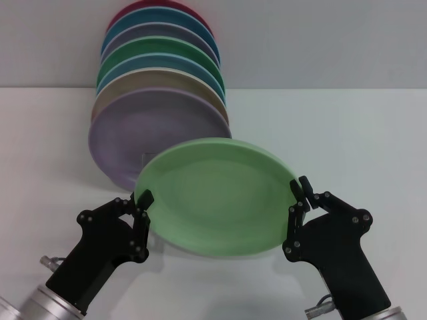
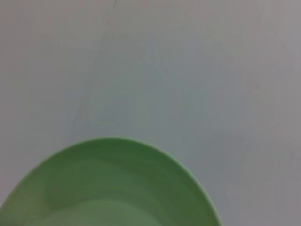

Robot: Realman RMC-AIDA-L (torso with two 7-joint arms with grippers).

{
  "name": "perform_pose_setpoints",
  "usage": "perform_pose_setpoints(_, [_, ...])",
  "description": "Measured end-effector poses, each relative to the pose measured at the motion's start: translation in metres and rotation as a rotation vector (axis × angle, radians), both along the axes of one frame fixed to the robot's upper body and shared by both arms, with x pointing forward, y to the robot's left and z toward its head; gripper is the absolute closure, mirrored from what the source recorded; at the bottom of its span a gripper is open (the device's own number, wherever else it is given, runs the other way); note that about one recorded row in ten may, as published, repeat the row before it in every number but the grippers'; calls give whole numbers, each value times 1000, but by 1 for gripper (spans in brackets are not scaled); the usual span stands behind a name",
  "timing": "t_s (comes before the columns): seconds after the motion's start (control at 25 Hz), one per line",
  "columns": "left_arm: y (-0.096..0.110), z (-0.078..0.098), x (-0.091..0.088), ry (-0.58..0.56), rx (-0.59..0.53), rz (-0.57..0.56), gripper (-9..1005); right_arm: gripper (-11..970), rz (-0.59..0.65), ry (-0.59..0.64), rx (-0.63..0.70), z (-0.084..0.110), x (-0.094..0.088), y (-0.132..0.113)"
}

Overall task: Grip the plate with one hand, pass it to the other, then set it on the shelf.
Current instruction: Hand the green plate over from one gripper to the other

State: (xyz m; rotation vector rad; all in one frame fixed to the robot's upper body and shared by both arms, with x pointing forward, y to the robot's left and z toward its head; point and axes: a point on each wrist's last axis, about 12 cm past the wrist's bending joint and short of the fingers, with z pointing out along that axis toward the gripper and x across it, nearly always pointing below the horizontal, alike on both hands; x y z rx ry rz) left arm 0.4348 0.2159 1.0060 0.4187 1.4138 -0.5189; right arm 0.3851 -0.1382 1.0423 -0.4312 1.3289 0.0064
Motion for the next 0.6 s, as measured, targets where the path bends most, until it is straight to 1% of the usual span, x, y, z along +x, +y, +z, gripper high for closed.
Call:
perform_pose_setpoints(0.28, [1,0,0,-3,1,3,946,935,9,0,0,0,0,1])
perform_pose_setpoints(0.44, [1,1,0,-9,1,5,947,931,46,-16,-8,1,-2,4])
perform_pose_setpoints(0.6, [1,2,-2,-36,10,15,948,878,66,-27,-15,1,-2,5])
